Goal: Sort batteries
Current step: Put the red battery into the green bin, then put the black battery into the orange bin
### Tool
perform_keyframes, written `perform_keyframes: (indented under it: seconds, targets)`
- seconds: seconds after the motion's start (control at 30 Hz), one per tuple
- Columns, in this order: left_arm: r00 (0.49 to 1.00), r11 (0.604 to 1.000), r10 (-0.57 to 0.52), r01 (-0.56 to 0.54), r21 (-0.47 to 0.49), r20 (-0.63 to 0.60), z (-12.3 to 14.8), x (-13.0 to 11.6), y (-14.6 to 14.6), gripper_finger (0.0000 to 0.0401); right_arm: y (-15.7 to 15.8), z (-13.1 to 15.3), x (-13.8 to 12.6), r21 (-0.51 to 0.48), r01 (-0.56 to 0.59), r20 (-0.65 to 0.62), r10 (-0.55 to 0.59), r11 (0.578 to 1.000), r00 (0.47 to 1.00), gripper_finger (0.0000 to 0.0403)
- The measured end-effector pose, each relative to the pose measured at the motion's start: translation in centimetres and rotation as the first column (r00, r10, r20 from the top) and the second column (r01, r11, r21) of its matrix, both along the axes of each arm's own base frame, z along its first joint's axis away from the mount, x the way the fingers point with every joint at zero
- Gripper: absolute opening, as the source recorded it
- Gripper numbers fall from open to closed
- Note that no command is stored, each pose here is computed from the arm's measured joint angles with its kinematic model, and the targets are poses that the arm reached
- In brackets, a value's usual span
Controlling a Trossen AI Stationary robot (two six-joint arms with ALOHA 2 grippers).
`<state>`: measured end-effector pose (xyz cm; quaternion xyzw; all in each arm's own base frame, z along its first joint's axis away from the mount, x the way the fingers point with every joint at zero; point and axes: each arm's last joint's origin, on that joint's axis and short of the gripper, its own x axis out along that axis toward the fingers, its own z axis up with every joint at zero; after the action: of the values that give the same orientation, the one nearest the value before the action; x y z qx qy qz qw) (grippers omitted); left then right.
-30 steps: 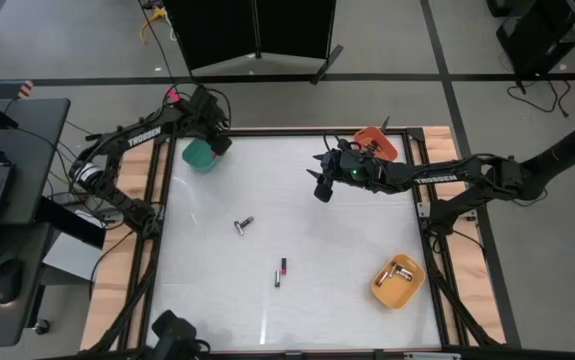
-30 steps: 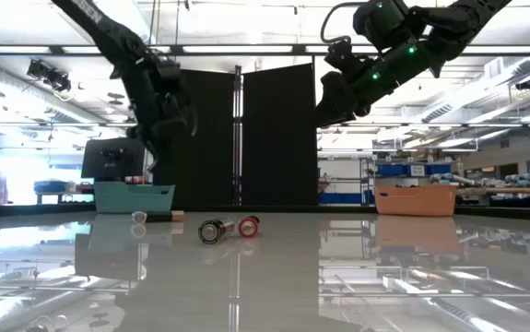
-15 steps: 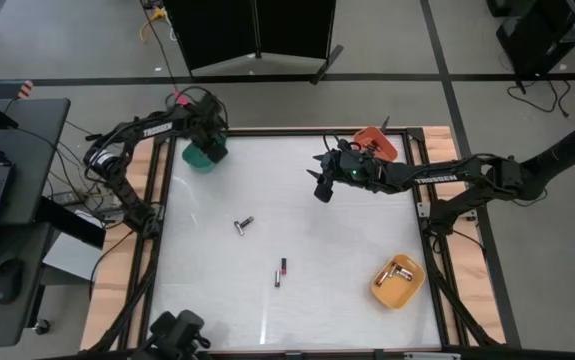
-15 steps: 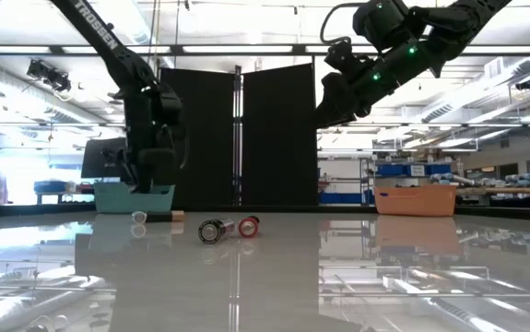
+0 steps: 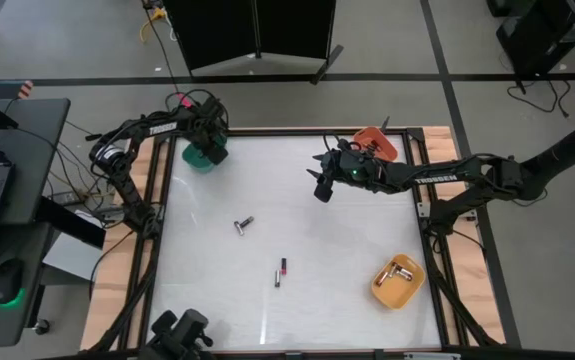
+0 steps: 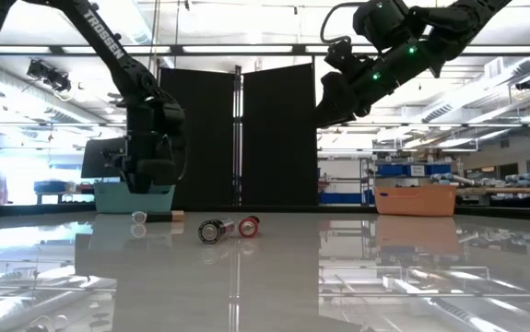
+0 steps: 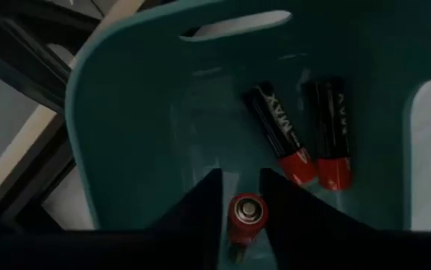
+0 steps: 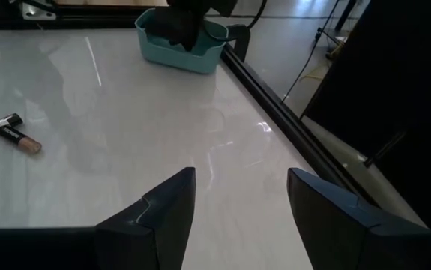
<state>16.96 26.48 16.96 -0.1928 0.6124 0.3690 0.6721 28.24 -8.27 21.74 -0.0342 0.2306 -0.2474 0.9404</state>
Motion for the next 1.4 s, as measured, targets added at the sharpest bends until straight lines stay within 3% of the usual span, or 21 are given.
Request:
perform_keyframes:
  seconds: [0.1, 0.23, 0.4, 0.6, 0.73, 0.9, 1.07, 1.17, 1.4]
  targets:
    - [1.0, 1.0, -0.006, 0.006, 0.018, 0.0, 0.0, 0.2, 0.0, 0.0139, 0.0, 0.1, 0.0, -0.002, 0.0, 0.006, 0.0, 1.0, 1.0, 0.0218]
    - [0.999, 0.995, -0.023, 0.027, 0.1, -0.038, 0.7, 1.0, -0.4, 0.0145, 0.0, 0.0, 0.0, -0.003, -0.001, 0.004, 0.001, 1.0, 1.0, 0.0215]
    - [0.998, 0.973, -0.068, 0.063, 0.221, 0.014, 2.4, 2.2, -1.0, 0.0097, 0.0, 0.0, 0.0, 0.001, -0.016, -0.003, 0.016, 1.0, 1.0, 0.0209]
    - [0.964, 0.912, -0.166, 0.07, 0.404, 0.208, 3.3, 2.9, -3.9, 0.0012, 0.3, -0.3, 0.1, 0.029, -0.119, -0.023, 0.12, 0.992, 0.993, 0.0173]
    - [0.873, 0.858, -0.305, 0.077, 0.508, 0.382, 2.9, 2.7, -7.3, 0.001, 0.5, -0.5, 0.2, 0.053, -0.17, -0.019, 0.172, 0.984, 0.985, 0.0109]
    - [0.721, 0.775, -0.491, 0.104, 0.624, 0.489, 2.3, 2.3, -11.8, 0.0007, 0.7, -0.6, 1.2, 0.047, -0.225, 0.038, 0.224, 0.973, 0.974, 0.0014]
    - [0.562, 0.699, -0.627, 0.1, 0.708, 0.539, 1.9, 1.8, -15.7, 0.0006, 1.8, -1.3, 4.4, 0.086, -0.335, 0.046, 0.333, 0.938, 0.942, 0.0024]
    - [0.473, 0.677, -0.674, 0.09, 0.731, 0.567, 1.6, 1.5, -17.2, 0.0006, 2.8, -1.7, 7.1, 0.112, -0.434, 0.037, 0.432, 0.894, 0.901, 0.002]
    - [0.379, 0.679, -0.706, 0.121, 0.724, 0.598, 1.1, 1.5, -19.3, 0.0006, 4.0, -2.5, 12.4, 0.16, -0.55, -0.037, 0.562, 0.82, 0.826, 0.0031]
